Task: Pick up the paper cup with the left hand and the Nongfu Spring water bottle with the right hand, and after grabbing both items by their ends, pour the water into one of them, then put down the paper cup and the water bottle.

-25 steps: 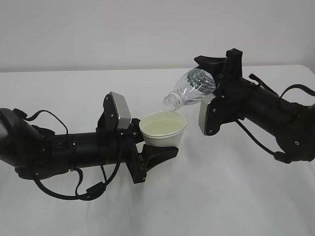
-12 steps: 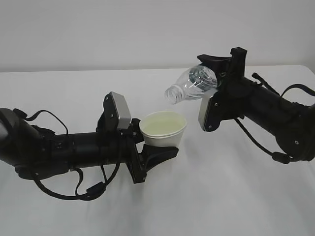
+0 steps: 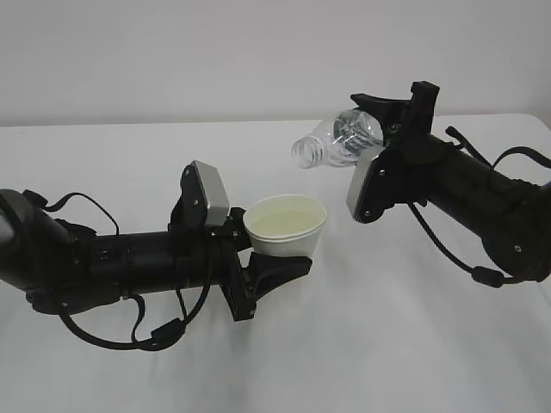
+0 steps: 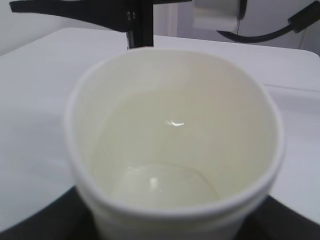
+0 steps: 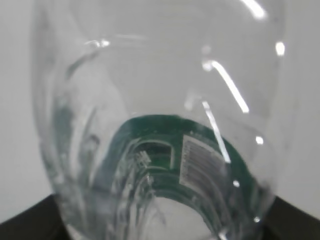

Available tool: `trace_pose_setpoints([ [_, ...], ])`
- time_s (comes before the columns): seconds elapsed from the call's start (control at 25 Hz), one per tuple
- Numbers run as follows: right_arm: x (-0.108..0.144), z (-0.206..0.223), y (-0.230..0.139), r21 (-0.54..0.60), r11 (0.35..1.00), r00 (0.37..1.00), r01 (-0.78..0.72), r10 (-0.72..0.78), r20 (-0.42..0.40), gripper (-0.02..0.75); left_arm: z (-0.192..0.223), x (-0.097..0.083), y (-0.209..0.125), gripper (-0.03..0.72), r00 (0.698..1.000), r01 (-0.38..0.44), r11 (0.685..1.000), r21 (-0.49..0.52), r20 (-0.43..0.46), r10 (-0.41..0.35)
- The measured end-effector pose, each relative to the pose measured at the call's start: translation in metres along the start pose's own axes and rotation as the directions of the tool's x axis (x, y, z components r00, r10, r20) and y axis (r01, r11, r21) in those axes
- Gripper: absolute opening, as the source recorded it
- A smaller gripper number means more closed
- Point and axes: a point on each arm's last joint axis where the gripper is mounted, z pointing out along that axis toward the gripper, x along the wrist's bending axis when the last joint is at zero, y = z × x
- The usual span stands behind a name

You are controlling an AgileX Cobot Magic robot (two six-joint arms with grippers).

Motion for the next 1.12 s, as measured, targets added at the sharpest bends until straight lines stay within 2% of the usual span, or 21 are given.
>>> trace_pose_setpoints([
  [1.12,-0.0023,0.0006,-0.0056,0.091,0.961,0.965,-0.261,0.257,0.057,0.471,0.0,0.0001,-0.0003,0.424,1.0,0.0,1.0,0.003,-0.001,0.0],
])
